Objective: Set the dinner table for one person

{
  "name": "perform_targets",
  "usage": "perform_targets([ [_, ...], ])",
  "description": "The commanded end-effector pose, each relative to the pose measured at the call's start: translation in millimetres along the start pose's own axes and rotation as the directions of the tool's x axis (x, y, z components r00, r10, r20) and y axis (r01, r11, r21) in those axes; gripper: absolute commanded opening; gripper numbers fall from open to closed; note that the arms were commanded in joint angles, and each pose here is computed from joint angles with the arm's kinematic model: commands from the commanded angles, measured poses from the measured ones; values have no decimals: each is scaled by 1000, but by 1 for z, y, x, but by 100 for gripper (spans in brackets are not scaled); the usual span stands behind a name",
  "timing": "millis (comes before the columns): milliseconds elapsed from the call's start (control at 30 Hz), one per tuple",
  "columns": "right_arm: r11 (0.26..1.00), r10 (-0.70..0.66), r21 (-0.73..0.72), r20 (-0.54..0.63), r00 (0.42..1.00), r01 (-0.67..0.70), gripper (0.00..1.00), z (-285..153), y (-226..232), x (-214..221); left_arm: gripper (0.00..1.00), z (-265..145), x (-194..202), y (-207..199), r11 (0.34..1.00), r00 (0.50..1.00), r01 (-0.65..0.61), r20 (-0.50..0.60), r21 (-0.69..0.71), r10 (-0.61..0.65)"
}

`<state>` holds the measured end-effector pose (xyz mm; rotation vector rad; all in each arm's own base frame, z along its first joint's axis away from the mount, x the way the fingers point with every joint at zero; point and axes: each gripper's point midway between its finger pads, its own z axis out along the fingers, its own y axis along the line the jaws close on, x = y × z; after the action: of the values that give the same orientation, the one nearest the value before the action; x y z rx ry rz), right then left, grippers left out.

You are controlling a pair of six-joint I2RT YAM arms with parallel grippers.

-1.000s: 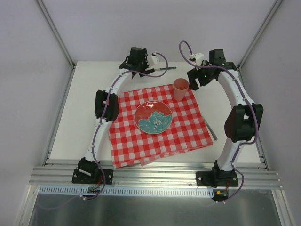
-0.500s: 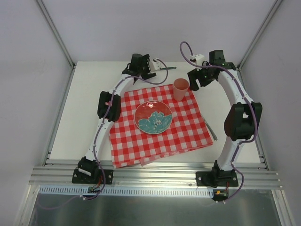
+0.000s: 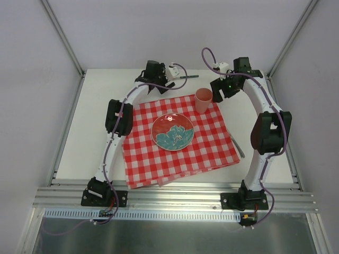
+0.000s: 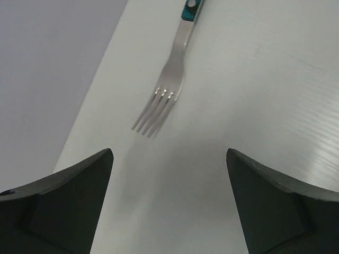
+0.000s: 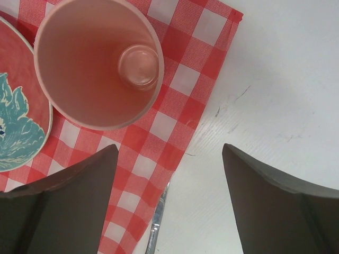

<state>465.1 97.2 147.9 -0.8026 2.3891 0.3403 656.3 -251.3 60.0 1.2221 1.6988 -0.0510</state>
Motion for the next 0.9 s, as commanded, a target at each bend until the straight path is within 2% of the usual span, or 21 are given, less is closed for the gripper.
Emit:
perform_targets([
  [0, 1000, 16, 4, 41, 999, -16, 84, -8, -3, -16, 88, -53, -64, 3, 987, 987, 137, 70, 84, -143],
  [133, 1000, 23, -7, 35, 999, -23, 84, -3, -2, -14, 80, -62, -66, -14, 957, 968, 240, 31, 162, -248],
  [233, 1000, 28, -3, 43, 999, -28, 84, -3, -3, -16, 81, -60, -65, -7, 951, 958, 282, 13, 127, -286],
  [267, 1000, 27, 0, 45, 999, -27, 84, -4, -4, -16, 82, -61, -78, 10, 954, 955, 288, 53, 86, -293],
  [333, 1000, 30, 4, 43, 999, -30, 84, -2, -6, -15, 85, -49, -72, 20, 932, 929, 360, 68, 45, -363],
  [433, 999, 39, 3, 39, 998, -39, 84, -1, -7, -14, 78, -37, -81, 43, 921, 898, 390, 210, 30, -387],
  [467, 999, 38, 1, 38, 999, -38, 84, 0, -6, -14, 77, -33, -74, 41, 913, 892, 405, 204, 40, -404],
  [600, 999, 45, 12, 36, 998, -45, 84, 0, -9, -13, 77, -16, -71, 68, 937, 911, 338, 280, -89, -302],
  [700, 999, 47, 26, 28, 999, -48, 84, 2, -13, -10, 79, -6, -54, 71, 943, 930, 303, 260, -140, -260],
  [867, 998, 55, 31, 33, 998, -56, 84, 5, -18, -14, 83, -2, -49, 67, 963, 952, 228, 239, -146, -189],
])
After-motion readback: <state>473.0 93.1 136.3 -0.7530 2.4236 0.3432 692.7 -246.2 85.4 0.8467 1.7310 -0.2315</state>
